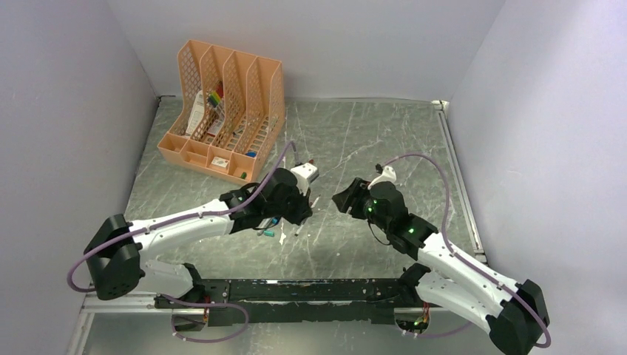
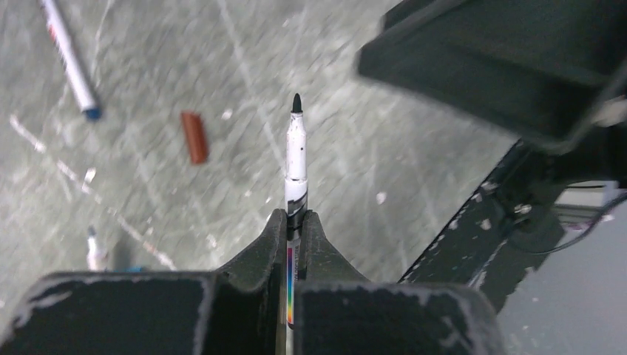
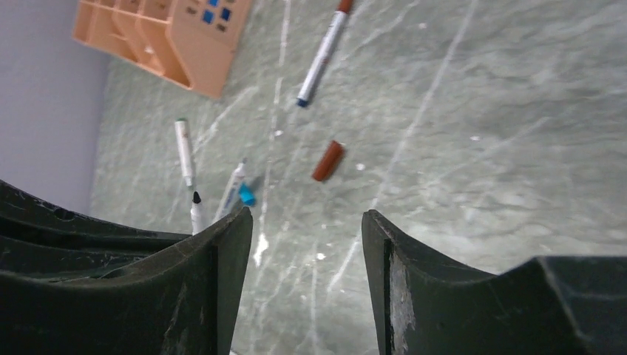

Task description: Insert the pens into the pen caps

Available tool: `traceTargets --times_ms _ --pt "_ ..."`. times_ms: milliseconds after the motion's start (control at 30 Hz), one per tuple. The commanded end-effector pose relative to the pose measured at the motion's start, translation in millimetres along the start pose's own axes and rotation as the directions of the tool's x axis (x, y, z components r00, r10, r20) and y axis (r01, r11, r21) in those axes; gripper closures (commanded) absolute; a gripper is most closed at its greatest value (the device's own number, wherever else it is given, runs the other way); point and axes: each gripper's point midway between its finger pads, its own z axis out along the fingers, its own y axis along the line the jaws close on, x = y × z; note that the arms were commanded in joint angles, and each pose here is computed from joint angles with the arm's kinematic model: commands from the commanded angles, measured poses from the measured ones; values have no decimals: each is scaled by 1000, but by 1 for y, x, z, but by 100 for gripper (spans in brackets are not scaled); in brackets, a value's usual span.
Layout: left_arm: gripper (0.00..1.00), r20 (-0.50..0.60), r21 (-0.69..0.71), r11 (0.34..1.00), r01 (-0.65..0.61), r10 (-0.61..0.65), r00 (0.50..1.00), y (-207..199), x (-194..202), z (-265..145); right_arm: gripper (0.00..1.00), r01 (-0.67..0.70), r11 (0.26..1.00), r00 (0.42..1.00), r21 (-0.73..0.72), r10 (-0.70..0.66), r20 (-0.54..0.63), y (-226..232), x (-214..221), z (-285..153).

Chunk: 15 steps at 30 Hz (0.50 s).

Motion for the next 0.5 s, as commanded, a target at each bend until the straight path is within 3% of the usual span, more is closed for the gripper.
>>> traceTargets --times_ms 0,267,467 --pt "93 139 136 989 -53 34 990 -40 -46 -3 44 -72 973 996 -219 80 26 49 -16 -3" --pt "93 131 173 983 -62 39 991 -62 -43 14 44 -34 964 995 -263 57 81 67 -38 -9" --pt "93 165 176 982 -72 42 985 -75 -64 14 47 -47 964 995 -261 68 70 64 -34 -9"
